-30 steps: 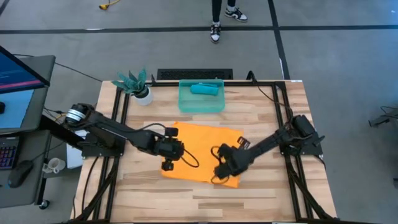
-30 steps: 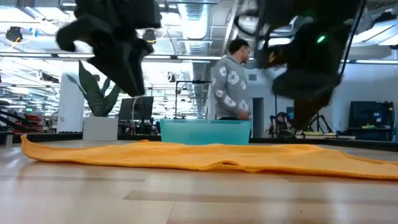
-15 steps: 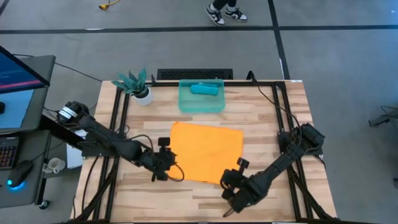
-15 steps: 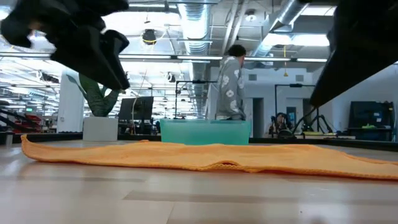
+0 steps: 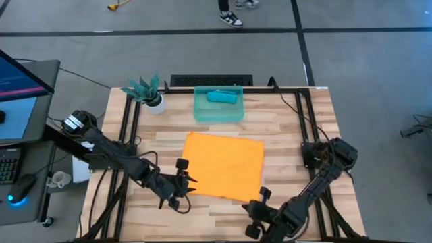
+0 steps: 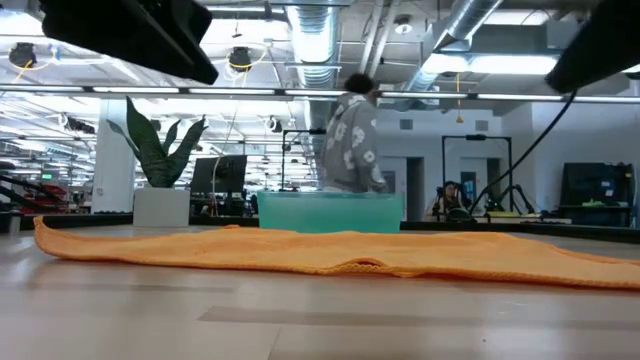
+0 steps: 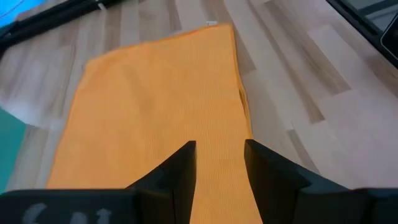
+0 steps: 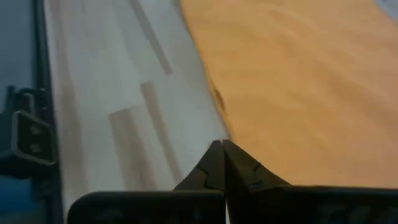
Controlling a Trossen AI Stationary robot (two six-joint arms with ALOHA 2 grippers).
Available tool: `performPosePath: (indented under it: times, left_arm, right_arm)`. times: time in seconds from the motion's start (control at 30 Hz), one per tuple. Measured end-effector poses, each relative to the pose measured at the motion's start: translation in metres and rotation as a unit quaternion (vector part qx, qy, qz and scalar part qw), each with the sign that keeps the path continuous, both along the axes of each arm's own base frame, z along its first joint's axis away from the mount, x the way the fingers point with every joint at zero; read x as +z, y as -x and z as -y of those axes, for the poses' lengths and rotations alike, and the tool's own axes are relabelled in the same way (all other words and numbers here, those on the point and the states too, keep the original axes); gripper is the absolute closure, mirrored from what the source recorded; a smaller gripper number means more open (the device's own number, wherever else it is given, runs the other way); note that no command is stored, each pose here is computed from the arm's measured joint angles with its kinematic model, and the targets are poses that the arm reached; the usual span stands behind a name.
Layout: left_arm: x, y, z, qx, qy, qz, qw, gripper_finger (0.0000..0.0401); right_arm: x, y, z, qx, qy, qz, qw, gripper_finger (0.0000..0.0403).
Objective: Roll microfiber towels into tight, uniform cylinder then place into a basket
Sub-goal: Fold the yellow microfiber cloth
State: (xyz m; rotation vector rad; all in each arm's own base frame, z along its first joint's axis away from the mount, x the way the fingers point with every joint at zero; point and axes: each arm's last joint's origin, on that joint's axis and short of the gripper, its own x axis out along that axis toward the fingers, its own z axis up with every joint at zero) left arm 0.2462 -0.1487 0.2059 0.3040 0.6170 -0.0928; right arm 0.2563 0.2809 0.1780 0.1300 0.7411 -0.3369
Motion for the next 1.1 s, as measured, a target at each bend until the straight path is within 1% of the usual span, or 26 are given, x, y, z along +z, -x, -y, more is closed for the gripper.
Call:
performPosePath:
  times: [0.13,0.2,0.33,0.5,0.57,0.63,0.77,0.87,0.93,1.1]
  left_arm:
    - [0.000,-0.002,-0.002,-0.008,0.003,-0.005,1.000,0.0268]
    - [0.000,-0.002,-0.003,-0.007,0.004,-0.005,1.000,0.0260]
    - [0.000,-0.003,-0.003,-0.001,0.004,-0.001,1.000,0.0227]
    - [0.001,-0.003,-0.004,0.020,0.032,0.003,0.999,0.0175]
    - [0.001,-0.003,-0.004,0.024,0.039,0.002,0.999,0.0162]
    - [0.000,-0.003,-0.004,0.024,0.038,-0.003,0.999,0.0155]
    - [-0.005,0.000,-0.003,0.025,0.030,-0.026,0.999,0.0152]
    - [-0.008,0.004,-0.002,0.032,0.032,-0.043,0.998,0.0152]
    - [-0.009,0.007,0.001,0.035,0.036,-0.050,0.998,0.0152]
    - [-0.011,0.015,0.010,0.026,0.044,-0.059,0.997,0.0152]
  right_arm:
    - [0.000,0.006,-0.006,-0.008,-0.020,0.008,1.000,0.0391]
    - [0.000,0.008,-0.007,-0.005,-0.021,0.008,1.000,0.0391]
    - [0.000,0.009,-0.008,-0.001,-0.018,0.005,1.000,0.0391]
    - [0.000,0.007,-0.006,-0.003,-0.020,0.004,1.000,0.0391]
    - [0.000,0.004,-0.004,-0.003,-0.026,-0.004,1.000,0.0390]
    - [-0.001,-0.001,0.000,0.011,-0.023,-0.025,0.999,0.0385]
    - [-0.003,-0.011,0.008,0.023,-0.037,-0.060,0.997,0.0355]
    - [-0.002,-0.018,0.013,0.023,-0.048,-0.065,0.996,0.0325]
    - [-0.002,-0.022,0.014,0.038,-0.040,-0.062,0.997,0.0302]
    - [0.001,-0.031,0.014,0.100,-0.004,-0.051,0.994,0.0248]
